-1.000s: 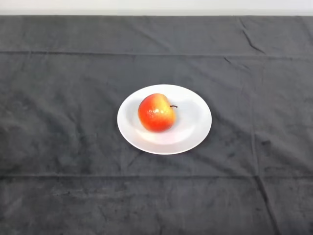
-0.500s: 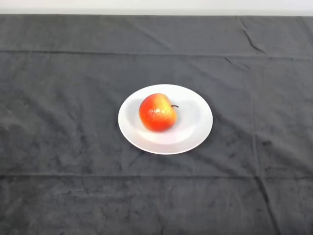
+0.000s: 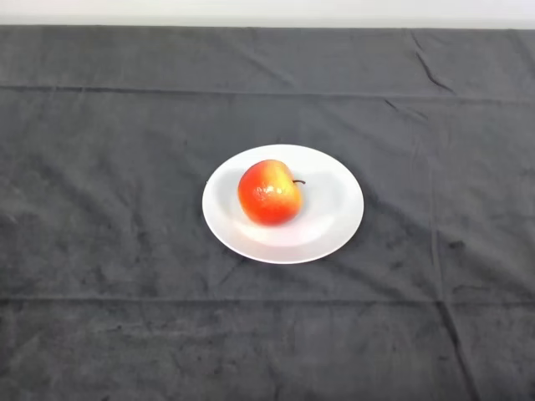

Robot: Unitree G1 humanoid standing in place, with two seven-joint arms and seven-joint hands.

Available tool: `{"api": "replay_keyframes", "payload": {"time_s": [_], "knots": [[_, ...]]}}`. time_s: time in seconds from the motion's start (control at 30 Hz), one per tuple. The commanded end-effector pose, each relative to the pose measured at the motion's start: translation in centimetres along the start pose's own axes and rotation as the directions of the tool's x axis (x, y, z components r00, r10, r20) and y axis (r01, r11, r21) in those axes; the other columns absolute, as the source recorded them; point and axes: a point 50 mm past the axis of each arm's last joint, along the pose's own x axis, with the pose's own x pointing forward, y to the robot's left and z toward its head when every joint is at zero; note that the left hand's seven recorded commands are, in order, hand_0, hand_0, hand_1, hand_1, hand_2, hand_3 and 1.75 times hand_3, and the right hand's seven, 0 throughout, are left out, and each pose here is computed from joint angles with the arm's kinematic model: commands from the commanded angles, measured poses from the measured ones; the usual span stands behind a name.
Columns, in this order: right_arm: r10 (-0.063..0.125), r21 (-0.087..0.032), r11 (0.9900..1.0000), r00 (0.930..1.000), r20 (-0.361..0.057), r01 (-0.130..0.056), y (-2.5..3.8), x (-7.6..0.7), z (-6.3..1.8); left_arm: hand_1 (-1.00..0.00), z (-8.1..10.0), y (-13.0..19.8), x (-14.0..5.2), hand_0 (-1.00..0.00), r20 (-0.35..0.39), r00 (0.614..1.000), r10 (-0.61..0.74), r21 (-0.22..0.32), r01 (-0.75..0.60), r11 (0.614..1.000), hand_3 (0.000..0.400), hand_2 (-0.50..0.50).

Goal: Move the apple to the plate

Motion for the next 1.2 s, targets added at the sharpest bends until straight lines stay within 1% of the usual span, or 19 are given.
{"api": "replay_keyframes", "payload": {"time_s": [0.03, 0.47, 1.2], "knots": [[-0.007, 0.019, 0.9998, 0.9999, 0.009, 0.007, -0.24, -0.21, -0.08, 0.00, 1.19, 0.49, 1.31, 0.00, 0.067, 0.997, 0.032, -0.007, -0.032, 0.999, 0.000, 0.00], [-0.006, 0.020, 0.9998, 0.9999, 0.009, 0.006, -0.24, -0.21, -0.08, 0.00, 0.91, 0.37, 1.39, 0.00, 0.056, 0.998, 0.017, 0.005, -0.017, 1.000, 0.000, 0.00], [-0.006, 0.020, 0.9998, 0.9999, 0.009, 0.005, -0.24, -0.21, -0.08, 0.00, 0.77, -0.06, 1.35, 0.00, 0.056, 0.998, -0.002, 0.006, 0.001, 1.000, 0.000, 0.00]]}}
